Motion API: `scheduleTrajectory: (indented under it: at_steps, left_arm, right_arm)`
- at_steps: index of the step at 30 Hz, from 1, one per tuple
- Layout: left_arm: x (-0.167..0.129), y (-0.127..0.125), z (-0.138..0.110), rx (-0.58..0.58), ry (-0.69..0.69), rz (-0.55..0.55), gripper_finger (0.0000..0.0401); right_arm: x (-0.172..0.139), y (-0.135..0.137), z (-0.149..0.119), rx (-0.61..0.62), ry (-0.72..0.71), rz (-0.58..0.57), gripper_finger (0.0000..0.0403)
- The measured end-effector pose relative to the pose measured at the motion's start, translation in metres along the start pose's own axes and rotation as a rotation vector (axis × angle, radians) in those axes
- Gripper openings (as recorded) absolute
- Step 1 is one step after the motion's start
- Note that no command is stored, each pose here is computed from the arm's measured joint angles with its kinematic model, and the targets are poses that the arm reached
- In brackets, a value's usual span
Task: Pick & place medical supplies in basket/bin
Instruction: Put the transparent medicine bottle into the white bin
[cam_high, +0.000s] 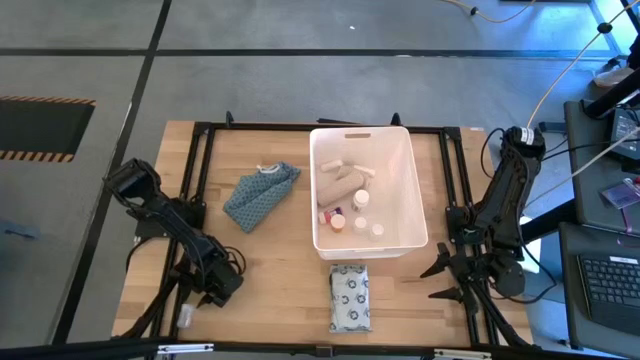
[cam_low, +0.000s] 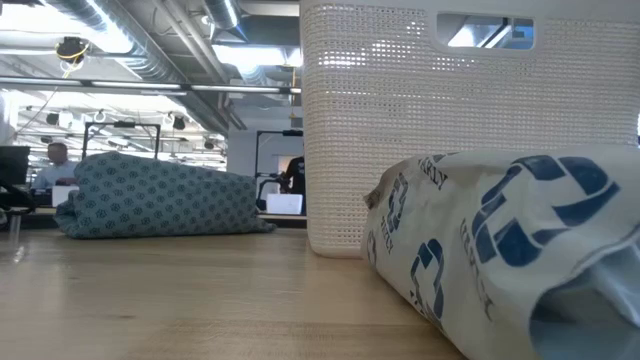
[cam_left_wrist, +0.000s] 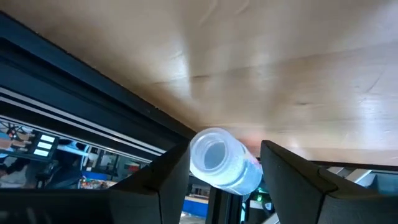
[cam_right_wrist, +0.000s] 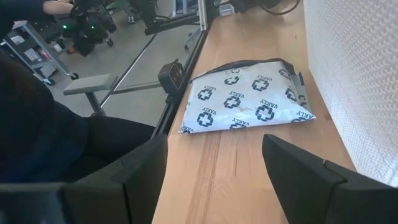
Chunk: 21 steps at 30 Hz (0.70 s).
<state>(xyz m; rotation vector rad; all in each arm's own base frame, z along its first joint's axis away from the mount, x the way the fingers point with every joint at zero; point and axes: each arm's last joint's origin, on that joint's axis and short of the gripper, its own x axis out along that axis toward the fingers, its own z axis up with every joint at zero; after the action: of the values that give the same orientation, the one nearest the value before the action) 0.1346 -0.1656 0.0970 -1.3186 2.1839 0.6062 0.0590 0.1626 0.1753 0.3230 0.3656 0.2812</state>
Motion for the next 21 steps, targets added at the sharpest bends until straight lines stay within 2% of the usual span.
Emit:
scheduleTrajectory:
  at_steps: [14,17,21]
  left_arm:
    - [-0.006,0.002,0.005,0.132,0.032,0.031,0.018]
    - [-0.008,0.007,0.01,0.125,0.006,0.064,0.018]
    - [-0.012,0.004,0.013,0.132,0.006,0.035,0.018]
  right_arm:
    - [0.001,0.0,-0.001,-0.006,0.002,-0.003,0.0264]
    - [0.001,0.0,-0.001,-0.006,0.002,-0.003,0.0264]
    - [0.001,0.0,-0.001,-0.008,0.001,-0.003,0.0264]
